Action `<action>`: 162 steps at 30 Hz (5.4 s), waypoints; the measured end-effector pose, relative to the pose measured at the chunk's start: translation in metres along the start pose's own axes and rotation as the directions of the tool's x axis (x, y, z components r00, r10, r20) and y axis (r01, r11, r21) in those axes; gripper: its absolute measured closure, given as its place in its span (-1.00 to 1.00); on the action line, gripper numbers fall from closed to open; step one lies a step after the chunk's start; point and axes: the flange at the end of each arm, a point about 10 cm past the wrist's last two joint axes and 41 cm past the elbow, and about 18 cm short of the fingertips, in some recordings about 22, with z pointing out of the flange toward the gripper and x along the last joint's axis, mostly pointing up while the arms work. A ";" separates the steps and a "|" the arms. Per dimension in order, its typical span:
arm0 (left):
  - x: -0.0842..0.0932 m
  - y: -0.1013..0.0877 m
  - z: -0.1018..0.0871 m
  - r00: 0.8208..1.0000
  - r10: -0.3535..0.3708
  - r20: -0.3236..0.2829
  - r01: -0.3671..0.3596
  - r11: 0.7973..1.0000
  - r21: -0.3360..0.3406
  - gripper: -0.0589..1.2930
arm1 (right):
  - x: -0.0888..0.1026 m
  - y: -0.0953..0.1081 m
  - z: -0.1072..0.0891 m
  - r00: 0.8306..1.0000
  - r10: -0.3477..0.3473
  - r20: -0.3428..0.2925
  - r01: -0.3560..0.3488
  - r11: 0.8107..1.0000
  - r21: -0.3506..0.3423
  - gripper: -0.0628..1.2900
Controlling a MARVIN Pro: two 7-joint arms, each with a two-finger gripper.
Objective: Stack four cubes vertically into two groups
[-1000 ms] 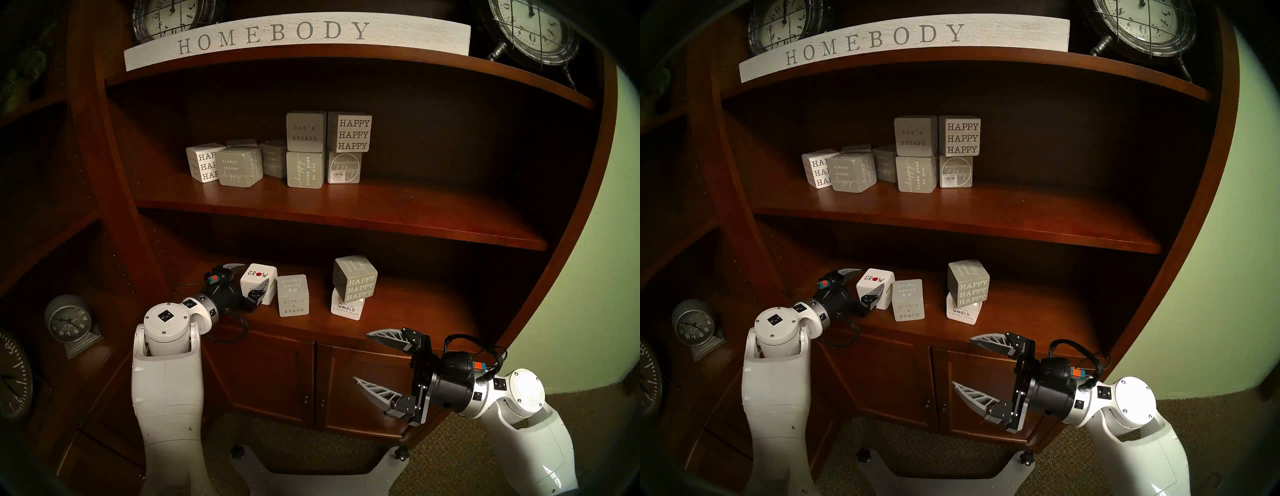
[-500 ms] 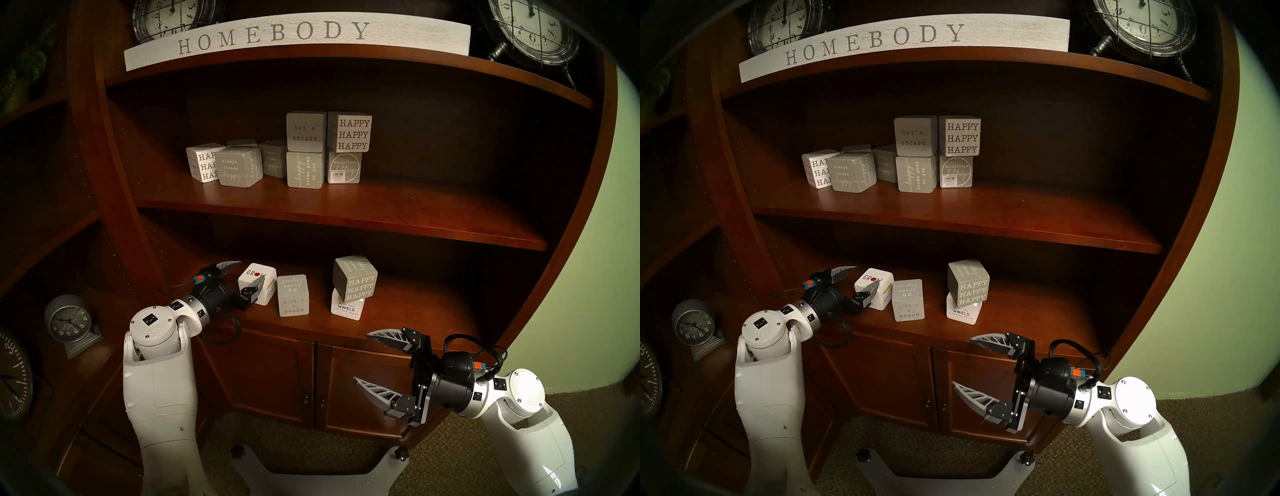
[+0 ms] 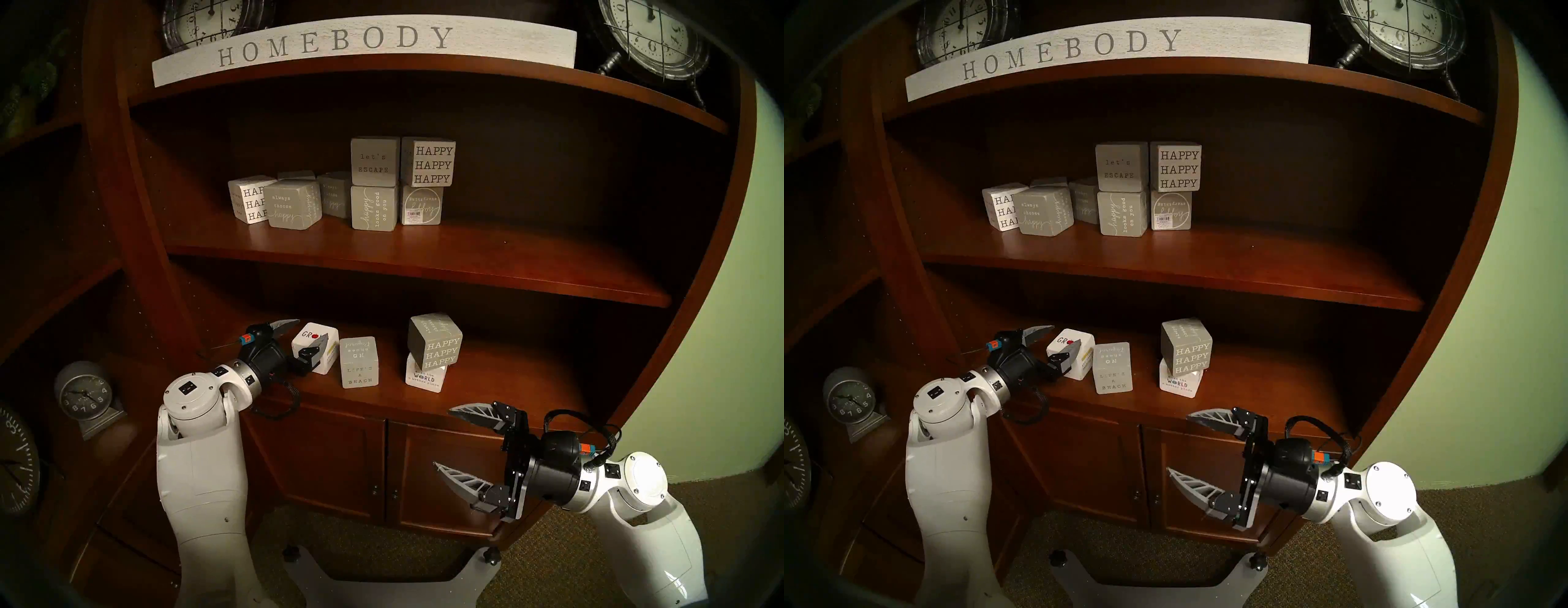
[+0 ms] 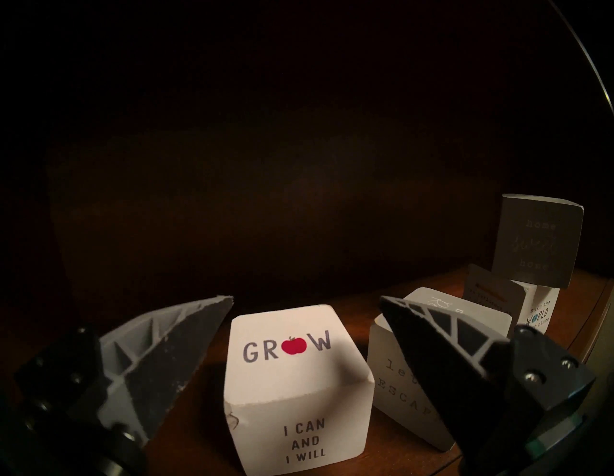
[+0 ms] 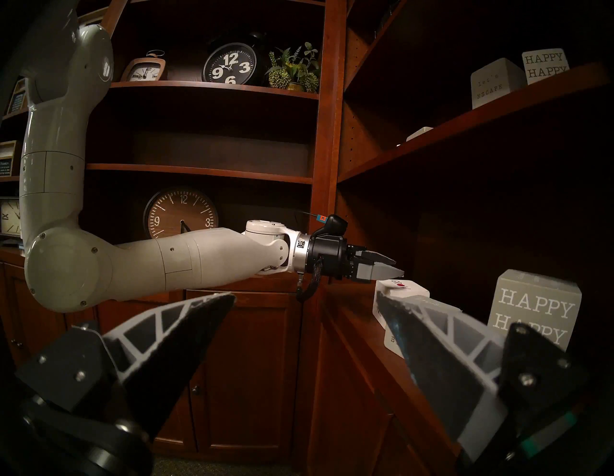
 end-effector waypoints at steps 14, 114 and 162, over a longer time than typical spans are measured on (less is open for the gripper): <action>-0.016 0.002 0.009 0.997 0.044 0.067 -0.046 0.998 0.039 -0.90 | 0.000 0.000 0.000 1.000 0.000 0.000 0.000 1.000 0.000 -0.86; 0.048 0.009 -0.027 0.991 0.117 -0.061 -0.131 0.926 -0.353 -0.35 | 0.000 0.000 0.000 1.000 0.001 0.001 -0.001 1.000 0.000 -0.86; 0.047 0.025 0.011 0.990 0.144 0.002 -0.129 0.888 -0.441 -0.33 | 0.000 0.000 0.000 1.000 0.002 0.002 -0.002 1.000 0.000 -0.86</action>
